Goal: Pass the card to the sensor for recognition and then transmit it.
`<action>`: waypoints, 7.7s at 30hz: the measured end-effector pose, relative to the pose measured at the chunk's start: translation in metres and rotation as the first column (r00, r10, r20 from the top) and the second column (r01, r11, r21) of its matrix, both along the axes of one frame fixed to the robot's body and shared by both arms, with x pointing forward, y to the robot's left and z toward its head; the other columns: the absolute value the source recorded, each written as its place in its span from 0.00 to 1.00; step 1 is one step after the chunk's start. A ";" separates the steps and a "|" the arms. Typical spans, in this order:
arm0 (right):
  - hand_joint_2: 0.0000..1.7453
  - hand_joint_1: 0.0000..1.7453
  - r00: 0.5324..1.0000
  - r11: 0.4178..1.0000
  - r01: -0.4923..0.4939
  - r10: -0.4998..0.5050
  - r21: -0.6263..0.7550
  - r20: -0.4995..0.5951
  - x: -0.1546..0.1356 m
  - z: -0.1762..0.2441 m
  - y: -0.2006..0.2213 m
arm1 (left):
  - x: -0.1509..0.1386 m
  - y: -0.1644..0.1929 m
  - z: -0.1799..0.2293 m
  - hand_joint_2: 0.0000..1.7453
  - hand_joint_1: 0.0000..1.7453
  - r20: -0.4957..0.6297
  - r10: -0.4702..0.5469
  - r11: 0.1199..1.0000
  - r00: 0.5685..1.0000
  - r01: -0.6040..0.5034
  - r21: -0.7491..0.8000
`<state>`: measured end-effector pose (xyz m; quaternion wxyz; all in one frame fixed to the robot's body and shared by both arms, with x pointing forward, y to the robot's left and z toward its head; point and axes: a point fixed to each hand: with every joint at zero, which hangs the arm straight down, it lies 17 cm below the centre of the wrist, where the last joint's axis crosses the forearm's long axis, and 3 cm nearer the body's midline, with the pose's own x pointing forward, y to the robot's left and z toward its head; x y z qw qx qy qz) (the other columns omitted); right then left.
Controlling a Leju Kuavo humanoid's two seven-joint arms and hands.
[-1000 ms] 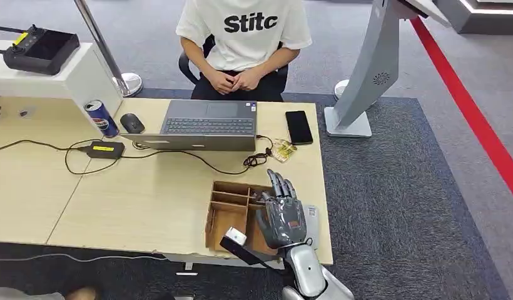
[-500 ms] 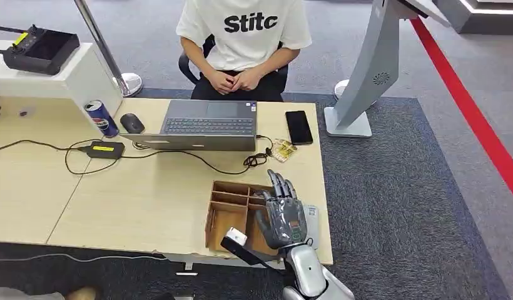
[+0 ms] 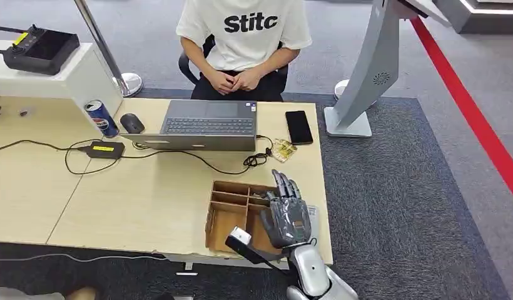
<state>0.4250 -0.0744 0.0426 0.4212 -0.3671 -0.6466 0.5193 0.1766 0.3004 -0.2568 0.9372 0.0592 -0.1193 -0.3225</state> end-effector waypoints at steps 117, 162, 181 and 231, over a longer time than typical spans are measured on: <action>1.00 1.00 0.953 0.965 0.203 -0.234 0.163 0.195 0.002 0.085 -0.111 | -0.038 0.005 -0.010 1.00 0.00 -0.029 0.046 0.999 0.999 -0.047 -0.007; 1.00 1.00 0.934 0.923 -0.147 0.011 0.354 0.358 0.018 0.196 0.042 | -0.006 -0.017 -0.002 1.00 0.00 -0.012 -0.008 1.000 1.000 0.008 -0.019; 1.00 1.00 0.933 0.904 -0.275 0.169 0.328 0.317 0.011 0.193 0.130 | 0.006 -0.026 0.003 1.00 0.00 -0.009 -0.052 0.998 0.999 0.052 -0.022; 1.00 0.00 0.941 0.916 -0.277 0.199 0.290 0.272 0.017 0.180 0.162 | 0.016 -0.036 0.006 1.00 0.00 -0.001 -0.071 0.997 0.998 0.071 -0.028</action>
